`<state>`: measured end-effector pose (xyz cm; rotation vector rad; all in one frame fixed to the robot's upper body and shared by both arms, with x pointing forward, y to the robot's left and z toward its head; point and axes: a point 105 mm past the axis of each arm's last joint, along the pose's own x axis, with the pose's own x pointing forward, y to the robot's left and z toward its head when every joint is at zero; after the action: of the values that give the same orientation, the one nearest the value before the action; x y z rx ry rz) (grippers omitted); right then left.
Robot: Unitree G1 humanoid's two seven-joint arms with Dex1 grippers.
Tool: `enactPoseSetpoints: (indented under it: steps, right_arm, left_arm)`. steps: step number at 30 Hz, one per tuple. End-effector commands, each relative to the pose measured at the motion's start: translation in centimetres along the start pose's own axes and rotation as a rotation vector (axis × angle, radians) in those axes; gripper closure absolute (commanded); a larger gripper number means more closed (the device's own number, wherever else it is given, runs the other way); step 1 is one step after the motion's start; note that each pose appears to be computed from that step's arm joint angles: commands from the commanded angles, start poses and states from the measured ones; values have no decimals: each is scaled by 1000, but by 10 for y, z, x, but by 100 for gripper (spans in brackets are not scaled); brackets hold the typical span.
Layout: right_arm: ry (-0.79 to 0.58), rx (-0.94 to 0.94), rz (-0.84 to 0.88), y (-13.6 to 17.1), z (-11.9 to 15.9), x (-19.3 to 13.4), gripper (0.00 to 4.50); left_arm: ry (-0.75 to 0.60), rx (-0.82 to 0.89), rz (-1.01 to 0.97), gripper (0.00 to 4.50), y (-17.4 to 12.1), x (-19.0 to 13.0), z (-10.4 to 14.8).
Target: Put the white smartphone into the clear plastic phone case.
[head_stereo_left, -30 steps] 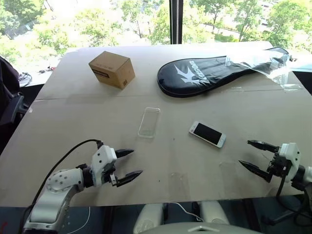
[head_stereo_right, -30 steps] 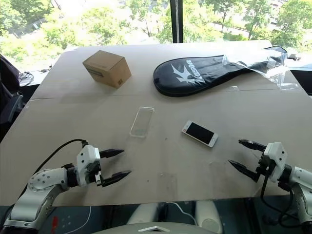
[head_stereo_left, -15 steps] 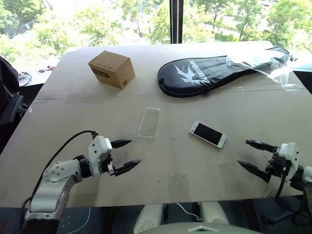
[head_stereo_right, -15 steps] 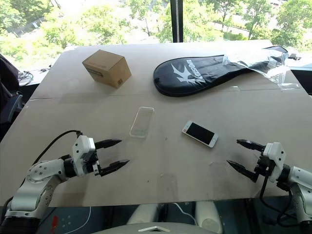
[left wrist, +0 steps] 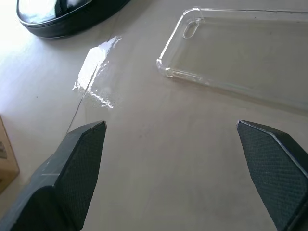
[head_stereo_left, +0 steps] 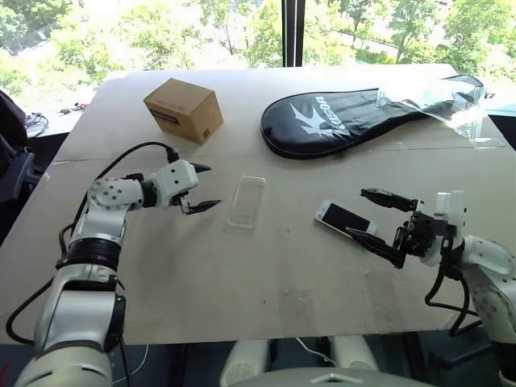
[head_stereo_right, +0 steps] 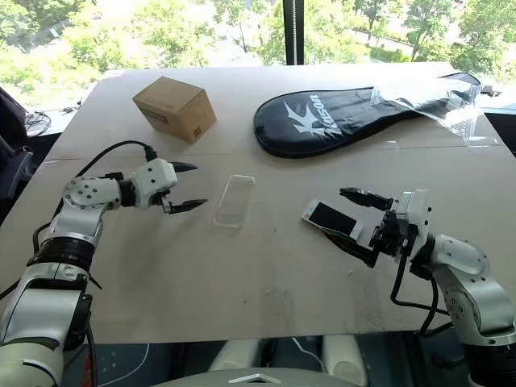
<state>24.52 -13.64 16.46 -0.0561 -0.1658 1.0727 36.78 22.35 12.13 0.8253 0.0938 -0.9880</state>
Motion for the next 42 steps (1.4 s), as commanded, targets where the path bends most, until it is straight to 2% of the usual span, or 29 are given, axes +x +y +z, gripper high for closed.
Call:
enactPoseSetpoints:
  steps: [1, 11, 20, 24, 30, 38, 42]
  right_arm:
    - [-20, -30, -1, 7, 12, 0, 0]
    - [-1, -25, -21, 6, 12, -3, 0]
    - [94, -61, -51, -5, 1, -8, 0]
    - [117, -62, -61, -6, -4, -9, 0]
    - [127, -49, -55, -4, -8, -5, 0]
    - [126, -40, -59, 0, -8, -4, 0]
    - [126, -40, -66, 2, -9, -6, 0]
  left_arm:
    - [-43, 79, -82, 9, -12, 15, 10]
    - [-197, 163, -246, 9, -34, 45, 48]
    - [-181, 159, -377, 9, -50, 57, 48]
    - [-196, 99, -539, 9, -70, 55, 50]
    - [-139, 78, -685, 9, -83, 57, 49]
    - [-38, 118, -672, 9, -71, 66, 42]
    - [57, 111, -669, 9, -61, 65, 32]
